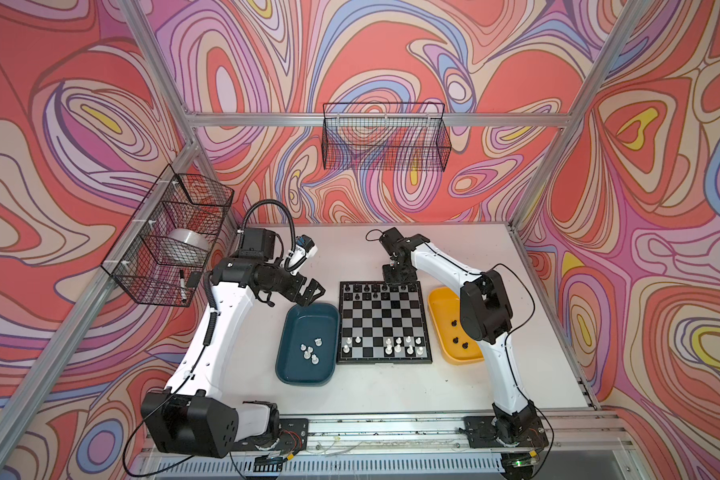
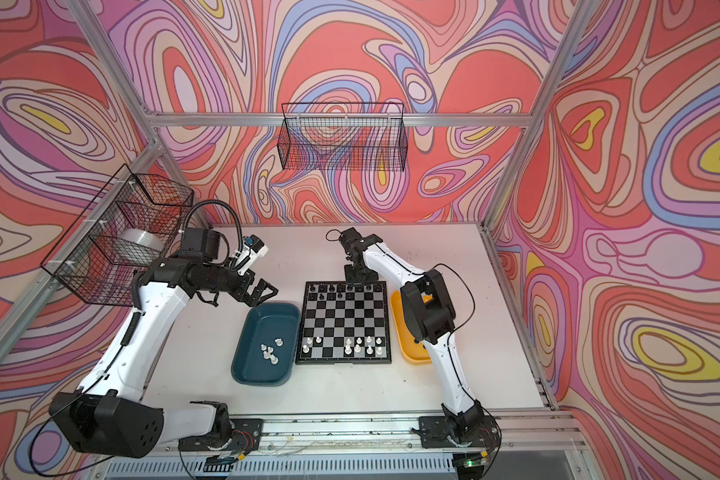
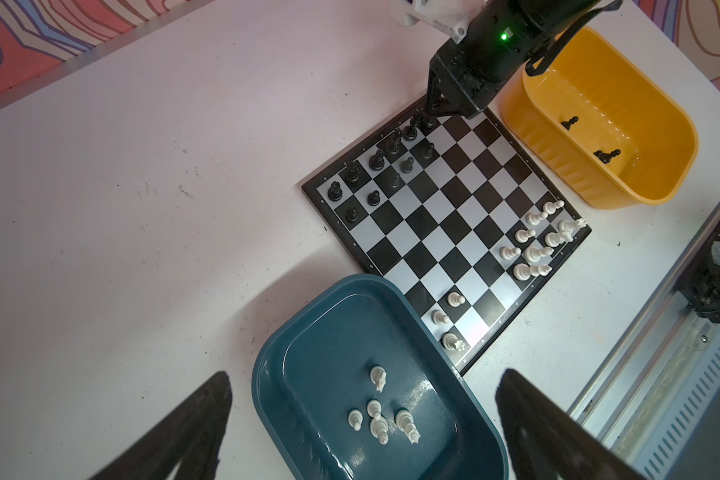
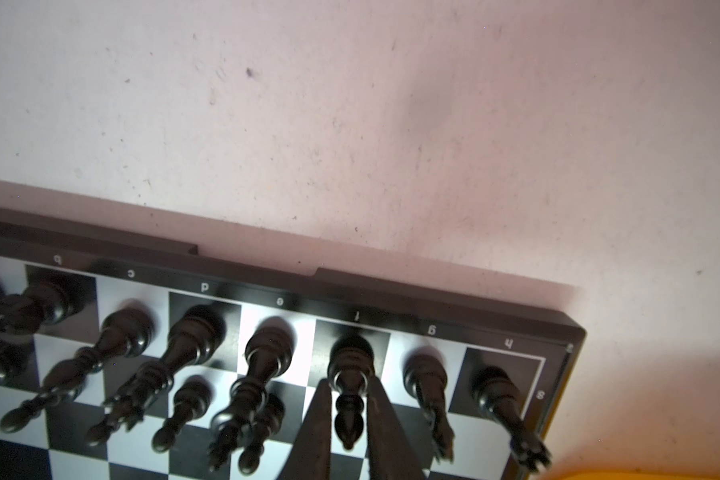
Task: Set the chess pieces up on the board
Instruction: 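Lower the black piece onto the empty far-row square and open the right gripper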
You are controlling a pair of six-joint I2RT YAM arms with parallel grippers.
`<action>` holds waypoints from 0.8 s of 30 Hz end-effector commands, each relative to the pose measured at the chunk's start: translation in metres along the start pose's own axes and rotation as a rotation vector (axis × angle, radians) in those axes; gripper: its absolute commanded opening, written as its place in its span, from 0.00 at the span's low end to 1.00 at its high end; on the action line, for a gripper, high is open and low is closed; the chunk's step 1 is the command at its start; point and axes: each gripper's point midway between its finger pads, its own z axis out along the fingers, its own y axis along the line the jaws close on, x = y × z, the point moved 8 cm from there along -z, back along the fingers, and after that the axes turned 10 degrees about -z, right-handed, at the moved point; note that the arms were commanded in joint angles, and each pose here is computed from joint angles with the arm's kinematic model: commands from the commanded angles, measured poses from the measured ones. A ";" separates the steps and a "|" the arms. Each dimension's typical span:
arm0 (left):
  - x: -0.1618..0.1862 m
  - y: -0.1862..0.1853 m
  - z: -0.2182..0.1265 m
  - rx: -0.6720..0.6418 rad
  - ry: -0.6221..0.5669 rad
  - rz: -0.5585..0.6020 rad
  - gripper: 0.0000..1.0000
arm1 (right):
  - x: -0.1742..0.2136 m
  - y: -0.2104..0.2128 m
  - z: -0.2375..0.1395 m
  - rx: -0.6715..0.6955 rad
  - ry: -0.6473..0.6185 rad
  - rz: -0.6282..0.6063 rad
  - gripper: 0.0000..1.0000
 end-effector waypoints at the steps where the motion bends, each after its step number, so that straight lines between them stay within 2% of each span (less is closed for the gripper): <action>1: 0.005 -0.004 -0.004 0.007 0.012 -0.007 1.00 | -0.002 0.003 0.003 0.012 0.002 -0.016 0.19; 12: 0.005 -0.005 -0.005 0.008 0.008 -0.006 1.00 | -0.005 0.002 -0.013 0.024 -0.026 -0.019 0.22; 24: 0.005 -0.006 -0.007 0.003 0.002 -0.002 1.00 | -0.012 0.003 -0.049 -0.007 -0.094 -0.016 0.23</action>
